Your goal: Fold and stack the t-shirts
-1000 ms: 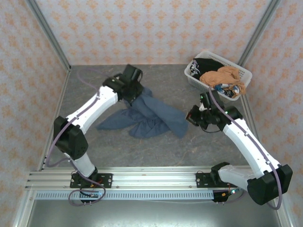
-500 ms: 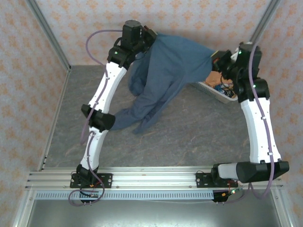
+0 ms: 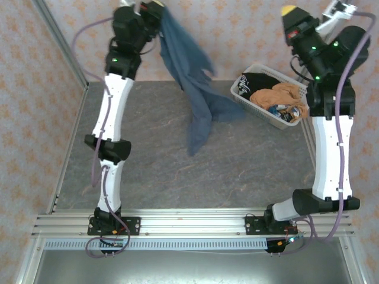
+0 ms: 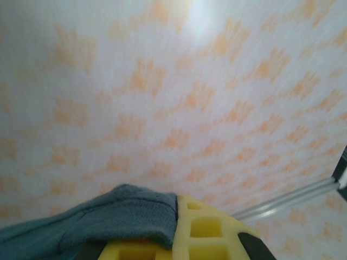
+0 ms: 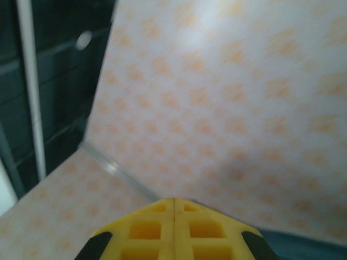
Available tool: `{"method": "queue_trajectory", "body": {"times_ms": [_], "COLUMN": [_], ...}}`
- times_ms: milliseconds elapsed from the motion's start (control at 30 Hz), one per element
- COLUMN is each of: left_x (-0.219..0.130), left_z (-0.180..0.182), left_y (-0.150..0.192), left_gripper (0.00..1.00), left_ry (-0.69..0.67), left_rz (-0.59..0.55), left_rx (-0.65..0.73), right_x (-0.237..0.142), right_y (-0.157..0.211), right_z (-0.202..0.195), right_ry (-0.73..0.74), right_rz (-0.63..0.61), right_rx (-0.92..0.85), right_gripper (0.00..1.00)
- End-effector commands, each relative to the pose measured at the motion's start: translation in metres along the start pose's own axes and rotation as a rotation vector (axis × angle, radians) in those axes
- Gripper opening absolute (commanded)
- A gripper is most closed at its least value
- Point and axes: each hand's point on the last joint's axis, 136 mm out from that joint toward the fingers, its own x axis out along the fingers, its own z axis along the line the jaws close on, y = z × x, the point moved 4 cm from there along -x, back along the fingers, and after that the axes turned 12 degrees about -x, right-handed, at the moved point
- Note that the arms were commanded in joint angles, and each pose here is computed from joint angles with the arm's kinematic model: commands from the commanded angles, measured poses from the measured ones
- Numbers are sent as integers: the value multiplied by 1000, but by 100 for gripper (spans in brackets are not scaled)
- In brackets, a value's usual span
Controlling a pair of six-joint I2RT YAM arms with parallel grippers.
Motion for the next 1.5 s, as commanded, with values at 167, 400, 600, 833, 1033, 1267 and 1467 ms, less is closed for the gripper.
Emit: {"method": "queue_trajectory", "body": {"times_ms": [167,400,600,833,1033,1267,1467], "left_x": [-74,-163,-220,-303,-400,-464,-487], "left_z": [53,189,243,275,285,299,308], "left_y": [-10,27,82,182,171,124,88], "left_gripper": [0,0,0,0,0,0,0], "left_ry": [-365,-589,-673,-779,-803,-947,-1086], "left_rz": [101,167,308,776,781,549,296], "left_rx": [327,211,139,234,235,257,257], "right_x": [31,-7,-30,0,51,112,130], "right_y": [195,318,389,426,465,510,562], "right_z": [-13,-108,-168,-197,-199,-203,-240], "right_ry": [25,320,530,596,544,527,630], "right_rz": [524,749,895,944,959,928,941], "right_rx": [-28,49,167,176,194,193,208], "right_gripper": [0,0,0,33,56,67,65]}}
